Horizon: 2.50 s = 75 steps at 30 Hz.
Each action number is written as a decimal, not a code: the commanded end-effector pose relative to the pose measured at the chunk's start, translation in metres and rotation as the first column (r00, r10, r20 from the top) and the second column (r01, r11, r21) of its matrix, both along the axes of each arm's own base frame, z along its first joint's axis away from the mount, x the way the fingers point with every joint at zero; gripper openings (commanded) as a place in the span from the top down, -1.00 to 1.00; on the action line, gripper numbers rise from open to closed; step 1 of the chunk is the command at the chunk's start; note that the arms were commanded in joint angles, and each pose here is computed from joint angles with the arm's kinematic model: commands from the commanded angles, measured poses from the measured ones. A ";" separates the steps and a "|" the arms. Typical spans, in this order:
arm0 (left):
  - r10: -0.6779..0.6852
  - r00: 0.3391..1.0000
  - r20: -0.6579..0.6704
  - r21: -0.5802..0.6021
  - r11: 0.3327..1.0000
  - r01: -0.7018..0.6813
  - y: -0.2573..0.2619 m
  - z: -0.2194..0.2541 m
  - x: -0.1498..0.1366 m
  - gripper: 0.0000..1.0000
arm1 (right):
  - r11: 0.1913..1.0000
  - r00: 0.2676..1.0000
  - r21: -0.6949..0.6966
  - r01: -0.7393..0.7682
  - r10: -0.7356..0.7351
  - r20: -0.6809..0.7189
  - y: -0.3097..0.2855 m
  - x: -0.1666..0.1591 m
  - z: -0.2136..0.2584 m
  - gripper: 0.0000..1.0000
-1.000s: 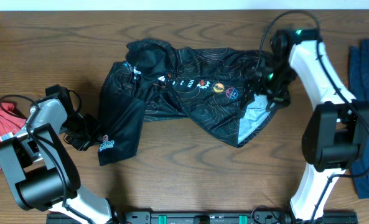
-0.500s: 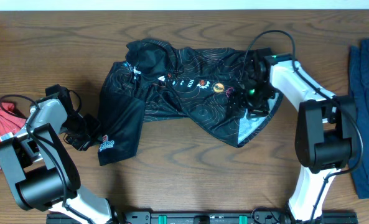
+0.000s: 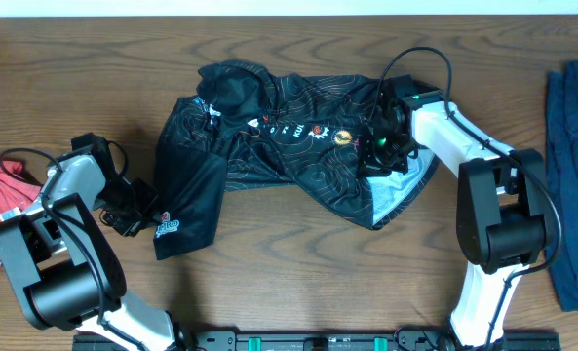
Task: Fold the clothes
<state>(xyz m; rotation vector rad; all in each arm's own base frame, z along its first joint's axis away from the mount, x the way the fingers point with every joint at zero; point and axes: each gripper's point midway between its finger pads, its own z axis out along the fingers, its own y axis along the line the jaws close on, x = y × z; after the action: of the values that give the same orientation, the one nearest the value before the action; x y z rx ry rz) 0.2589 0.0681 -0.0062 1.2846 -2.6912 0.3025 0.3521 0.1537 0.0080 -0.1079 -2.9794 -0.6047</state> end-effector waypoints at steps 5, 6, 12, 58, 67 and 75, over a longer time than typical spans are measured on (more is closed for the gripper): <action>-0.016 0.996 -0.090 -0.017 1.000 0.014 -0.006 -0.018 -0.021 0.88 | 0.995 0.991 0.001 0.103 -0.103 0.082 -0.030 0.034 0.031 0.97; -0.016 0.996 -0.089 -0.019 1.000 0.014 -0.007 -0.018 -0.021 0.88 | 0.992 0.986 0.008 0.122 -0.122 0.109 -0.037 0.043 0.040 0.98; -0.015 0.996 -0.088 -0.020 1.000 0.013 -0.007 -0.018 -0.021 0.88 | 0.973 0.931 0.054 0.224 -0.231 0.282 -0.078 0.098 0.094 0.97; -0.015 0.995 -0.095 -0.023 1.000 0.013 -0.007 -0.018 -0.022 0.88 | 0.992 0.858 0.039 0.117 -0.121 0.499 -0.054 0.167 0.062 0.03; -0.015 0.995 -0.095 -0.023 1.000 0.013 -0.007 -0.018 -0.022 0.88 | 0.989 0.913 -0.015 0.149 -0.131 0.385 -0.041 0.152 0.011 -0.11; -0.015 0.995 -0.095 -0.023 1.000 0.013 -0.007 -0.018 -0.022 0.88 | 0.983 0.900 0.000 0.183 -0.168 0.402 -0.047 0.163 0.004 0.10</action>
<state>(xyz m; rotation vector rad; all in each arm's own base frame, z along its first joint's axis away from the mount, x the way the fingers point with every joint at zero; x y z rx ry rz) 0.2573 0.0655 -0.0061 1.2814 -2.6774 0.3169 0.5120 0.1122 0.0193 -0.2415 -3.4113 -0.6821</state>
